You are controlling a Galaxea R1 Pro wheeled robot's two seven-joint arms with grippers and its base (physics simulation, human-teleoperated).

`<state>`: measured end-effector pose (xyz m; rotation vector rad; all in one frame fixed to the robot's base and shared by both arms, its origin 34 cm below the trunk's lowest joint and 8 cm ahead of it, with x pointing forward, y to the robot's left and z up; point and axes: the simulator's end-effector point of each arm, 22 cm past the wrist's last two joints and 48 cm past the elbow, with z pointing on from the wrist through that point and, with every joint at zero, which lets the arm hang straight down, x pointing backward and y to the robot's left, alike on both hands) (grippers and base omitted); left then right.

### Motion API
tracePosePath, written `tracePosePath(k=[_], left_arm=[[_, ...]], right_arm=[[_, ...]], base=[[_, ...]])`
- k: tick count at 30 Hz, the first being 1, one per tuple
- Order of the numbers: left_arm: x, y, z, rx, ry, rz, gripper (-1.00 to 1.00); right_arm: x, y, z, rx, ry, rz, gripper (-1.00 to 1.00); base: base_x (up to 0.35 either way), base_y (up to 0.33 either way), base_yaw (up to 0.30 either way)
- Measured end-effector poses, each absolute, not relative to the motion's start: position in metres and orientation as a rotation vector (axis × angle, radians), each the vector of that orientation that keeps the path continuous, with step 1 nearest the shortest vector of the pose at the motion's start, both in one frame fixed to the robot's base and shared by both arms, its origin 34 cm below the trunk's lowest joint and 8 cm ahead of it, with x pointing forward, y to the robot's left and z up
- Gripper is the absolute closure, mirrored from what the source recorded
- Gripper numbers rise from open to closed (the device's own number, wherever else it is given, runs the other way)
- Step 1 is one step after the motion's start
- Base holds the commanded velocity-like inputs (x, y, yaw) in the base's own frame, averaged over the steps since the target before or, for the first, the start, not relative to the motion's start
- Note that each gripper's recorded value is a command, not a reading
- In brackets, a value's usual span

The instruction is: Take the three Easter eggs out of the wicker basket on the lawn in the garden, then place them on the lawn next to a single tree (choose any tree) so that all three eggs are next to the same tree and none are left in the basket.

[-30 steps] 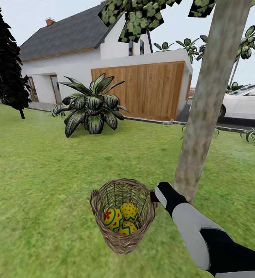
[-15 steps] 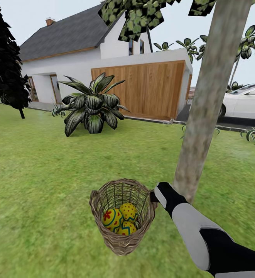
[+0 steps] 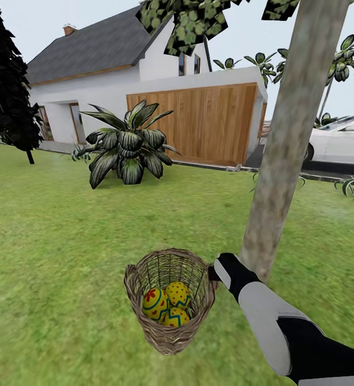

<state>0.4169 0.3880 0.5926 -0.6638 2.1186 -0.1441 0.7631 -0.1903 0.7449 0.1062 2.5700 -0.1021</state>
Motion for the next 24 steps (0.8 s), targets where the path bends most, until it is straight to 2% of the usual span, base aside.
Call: tracePosePath(k=[24], left_arm=[[0.413, 0.388, 0.548, -0.661, 2.121, -0.142, -1.00]], right_arm=[[0.758, -0.184, 0.701, 0.097, 2.570, -0.094, 1.00]], base=[[0.000, 0.000, 0.000]])
